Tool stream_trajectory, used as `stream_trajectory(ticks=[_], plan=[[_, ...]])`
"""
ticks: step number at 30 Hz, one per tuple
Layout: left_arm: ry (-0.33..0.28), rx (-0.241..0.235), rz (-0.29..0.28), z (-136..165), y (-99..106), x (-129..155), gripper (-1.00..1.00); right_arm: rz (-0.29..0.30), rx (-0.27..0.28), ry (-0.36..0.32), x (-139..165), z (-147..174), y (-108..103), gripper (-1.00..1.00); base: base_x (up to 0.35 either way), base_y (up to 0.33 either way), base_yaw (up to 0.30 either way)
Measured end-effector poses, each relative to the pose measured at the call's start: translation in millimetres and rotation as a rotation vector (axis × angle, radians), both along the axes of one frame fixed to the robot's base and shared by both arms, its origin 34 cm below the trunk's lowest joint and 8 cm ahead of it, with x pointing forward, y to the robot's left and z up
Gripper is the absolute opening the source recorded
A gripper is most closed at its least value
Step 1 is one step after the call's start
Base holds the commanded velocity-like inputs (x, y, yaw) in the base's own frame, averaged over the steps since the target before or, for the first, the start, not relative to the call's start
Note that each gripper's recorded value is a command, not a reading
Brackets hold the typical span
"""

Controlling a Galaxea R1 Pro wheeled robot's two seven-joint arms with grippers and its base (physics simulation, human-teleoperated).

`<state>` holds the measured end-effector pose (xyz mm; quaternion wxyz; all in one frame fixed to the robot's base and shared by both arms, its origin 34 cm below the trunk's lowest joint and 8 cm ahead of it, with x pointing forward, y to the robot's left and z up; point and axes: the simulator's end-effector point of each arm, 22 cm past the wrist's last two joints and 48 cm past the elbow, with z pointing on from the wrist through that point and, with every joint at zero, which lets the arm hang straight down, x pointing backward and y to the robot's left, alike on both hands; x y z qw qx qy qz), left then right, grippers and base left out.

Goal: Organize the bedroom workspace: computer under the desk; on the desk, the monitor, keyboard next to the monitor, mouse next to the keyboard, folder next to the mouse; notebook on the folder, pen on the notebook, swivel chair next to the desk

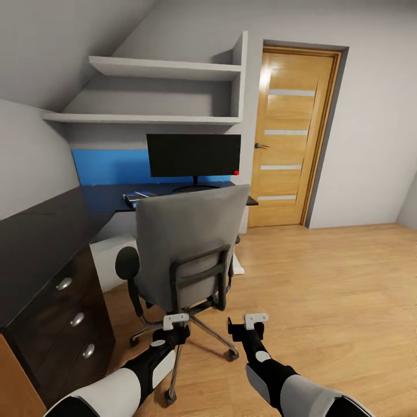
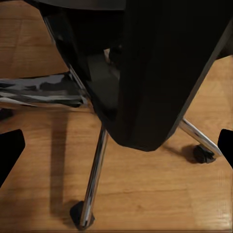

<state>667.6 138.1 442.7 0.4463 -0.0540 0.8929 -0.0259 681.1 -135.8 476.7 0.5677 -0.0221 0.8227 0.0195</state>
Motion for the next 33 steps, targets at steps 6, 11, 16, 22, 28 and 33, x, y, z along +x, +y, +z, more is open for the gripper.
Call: stream_trajectory(ticks=[6,11,16,22,28,33], plan=[[-0.004,0.009,0.019,-5.6,7.7,-4.0,1.00,-0.040,-0.026,0.003,3.5,-3.1,-35.3,1.00,-0.008,-0.001,0.000],[-0.054,0.047,0.086,-19.6,38.5,-17.7,1.00,-0.073,-0.047,0.000,6.3,-3.3,-64.6,1.00,0.000,0.000,0.000],[-0.066,0.052,0.102,-20.1,45.2,-19.1,1.00,-0.095,-0.055,-0.003,7.9,-2.5,-80.4,1.00,0.000,0.000,0.000],[-0.048,-0.010,0.186,-24.6,53.3,-23.0,1.00,-0.117,-0.073,-0.006,9.4,-1.6,-102.2,1.00,0.000,0.000,0.000],[-0.067,-0.108,0.325,-23.0,66.7,-24.1,1.00,-0.139,-0.074,-0.005,9.6,-1.6,-115.8,1.00,0.000,0.000,0.000],[-0.123,-0.149,0.340,-3.0,65.2,-6.9,1.00,-0.146,-0.077,-0.007,9.8,-1.2,-121.2,1.00,0.000,0.000,0.000]])
